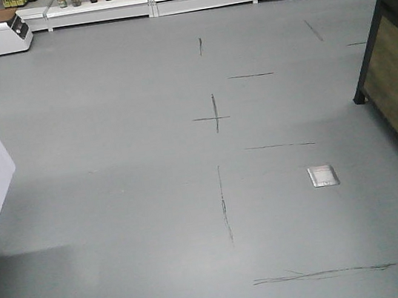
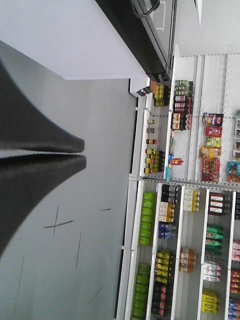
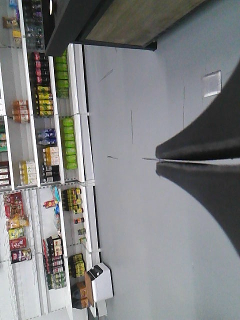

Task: Pick three apples into basket with both arms
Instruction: 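Drive the base forward toward the black fruit display tables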

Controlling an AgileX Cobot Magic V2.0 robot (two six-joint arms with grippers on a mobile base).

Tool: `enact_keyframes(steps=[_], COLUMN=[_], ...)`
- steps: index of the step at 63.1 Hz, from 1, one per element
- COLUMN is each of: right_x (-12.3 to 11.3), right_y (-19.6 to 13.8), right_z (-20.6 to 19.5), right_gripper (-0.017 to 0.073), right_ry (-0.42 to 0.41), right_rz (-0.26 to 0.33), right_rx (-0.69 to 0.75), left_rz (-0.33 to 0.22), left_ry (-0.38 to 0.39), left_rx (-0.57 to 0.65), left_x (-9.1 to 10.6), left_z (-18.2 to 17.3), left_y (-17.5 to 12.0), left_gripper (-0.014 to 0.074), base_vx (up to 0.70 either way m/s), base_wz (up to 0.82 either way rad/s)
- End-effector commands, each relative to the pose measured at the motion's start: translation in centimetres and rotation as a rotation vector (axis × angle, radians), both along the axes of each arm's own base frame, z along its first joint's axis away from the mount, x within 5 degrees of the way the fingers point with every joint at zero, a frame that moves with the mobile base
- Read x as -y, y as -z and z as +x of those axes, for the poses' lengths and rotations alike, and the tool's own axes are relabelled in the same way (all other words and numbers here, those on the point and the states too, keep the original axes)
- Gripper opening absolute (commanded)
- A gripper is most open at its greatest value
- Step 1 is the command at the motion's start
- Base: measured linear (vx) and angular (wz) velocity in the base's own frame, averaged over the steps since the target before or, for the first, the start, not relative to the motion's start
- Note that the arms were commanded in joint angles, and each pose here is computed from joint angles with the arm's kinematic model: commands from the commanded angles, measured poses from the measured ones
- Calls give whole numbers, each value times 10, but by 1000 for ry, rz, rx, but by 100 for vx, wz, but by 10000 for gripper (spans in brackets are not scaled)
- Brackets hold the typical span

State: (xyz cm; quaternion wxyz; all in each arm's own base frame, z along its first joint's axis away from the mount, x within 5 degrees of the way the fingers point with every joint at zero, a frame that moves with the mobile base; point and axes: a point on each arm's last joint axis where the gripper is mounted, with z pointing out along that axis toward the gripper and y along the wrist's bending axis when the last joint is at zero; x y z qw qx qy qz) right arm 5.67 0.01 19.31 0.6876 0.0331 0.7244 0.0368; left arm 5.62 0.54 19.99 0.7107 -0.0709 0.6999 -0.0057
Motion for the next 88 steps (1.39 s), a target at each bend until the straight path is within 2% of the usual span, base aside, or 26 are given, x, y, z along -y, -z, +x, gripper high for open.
enact_keyframes(steps=[1, 88], right_x=[0, 0], right_y=[-2, -2], right_z=[0, 0], right_gripper=[-1, -1], right_ry=[1, 1], right_rz=[-14, -14], right_rx=[71, 71], left_rz=[8, 8], left_ry=[6, 6], left_rx=[65, 65], left_x=[1, 1], left_z=[0, 0], left_y=[0, 0], left_gripper=[-6, -6], base_vx=[5, 15], base_wz=[9, 6])
